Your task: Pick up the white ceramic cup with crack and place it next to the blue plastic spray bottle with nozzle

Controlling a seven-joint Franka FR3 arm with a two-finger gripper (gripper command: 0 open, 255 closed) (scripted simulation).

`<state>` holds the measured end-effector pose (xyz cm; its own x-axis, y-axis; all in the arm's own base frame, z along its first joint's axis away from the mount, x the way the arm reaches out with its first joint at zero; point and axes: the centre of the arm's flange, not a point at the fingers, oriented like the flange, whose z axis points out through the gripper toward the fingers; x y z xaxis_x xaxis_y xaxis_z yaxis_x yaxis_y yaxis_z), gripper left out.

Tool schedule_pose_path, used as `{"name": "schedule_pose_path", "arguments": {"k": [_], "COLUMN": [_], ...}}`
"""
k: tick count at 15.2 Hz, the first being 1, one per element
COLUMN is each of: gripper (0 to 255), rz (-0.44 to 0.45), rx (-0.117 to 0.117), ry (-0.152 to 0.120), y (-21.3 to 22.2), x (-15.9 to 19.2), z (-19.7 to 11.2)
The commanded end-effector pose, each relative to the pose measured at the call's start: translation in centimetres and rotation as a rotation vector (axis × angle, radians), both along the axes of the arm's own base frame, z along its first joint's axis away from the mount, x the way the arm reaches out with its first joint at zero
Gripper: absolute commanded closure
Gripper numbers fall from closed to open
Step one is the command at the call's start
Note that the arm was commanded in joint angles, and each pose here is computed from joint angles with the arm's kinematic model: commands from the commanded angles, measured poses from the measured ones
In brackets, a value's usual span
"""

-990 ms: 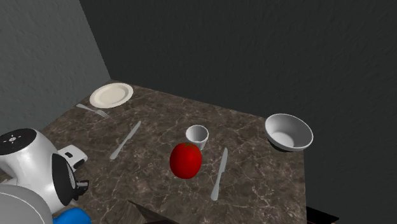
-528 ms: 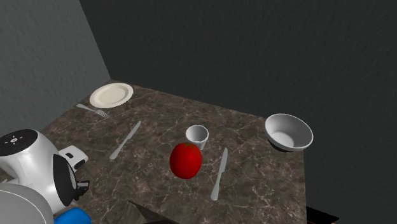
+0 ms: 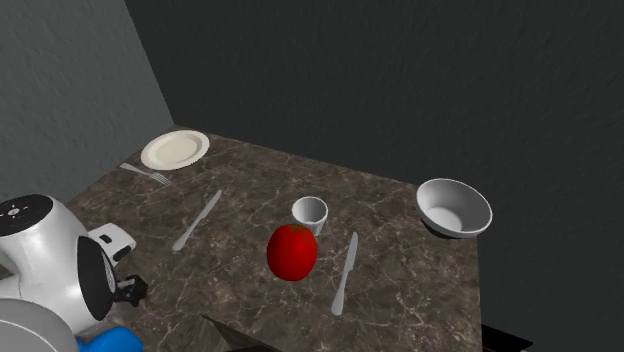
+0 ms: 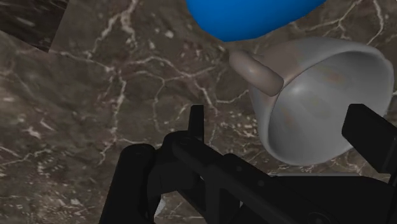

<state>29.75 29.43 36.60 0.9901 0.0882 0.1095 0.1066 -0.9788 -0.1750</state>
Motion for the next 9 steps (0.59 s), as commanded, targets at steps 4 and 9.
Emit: {"name": "schedule_pose_path", "arguments": {"k": [4,9], "gripper": [0,0], "rz": [0.0,0.0], "rx": [-0.001,-0.001], "ry": [0.002,0.002], "y": [-0.6,-0.6], "x": [-0.3,-0.3], "z": [3.1,3.1]}}
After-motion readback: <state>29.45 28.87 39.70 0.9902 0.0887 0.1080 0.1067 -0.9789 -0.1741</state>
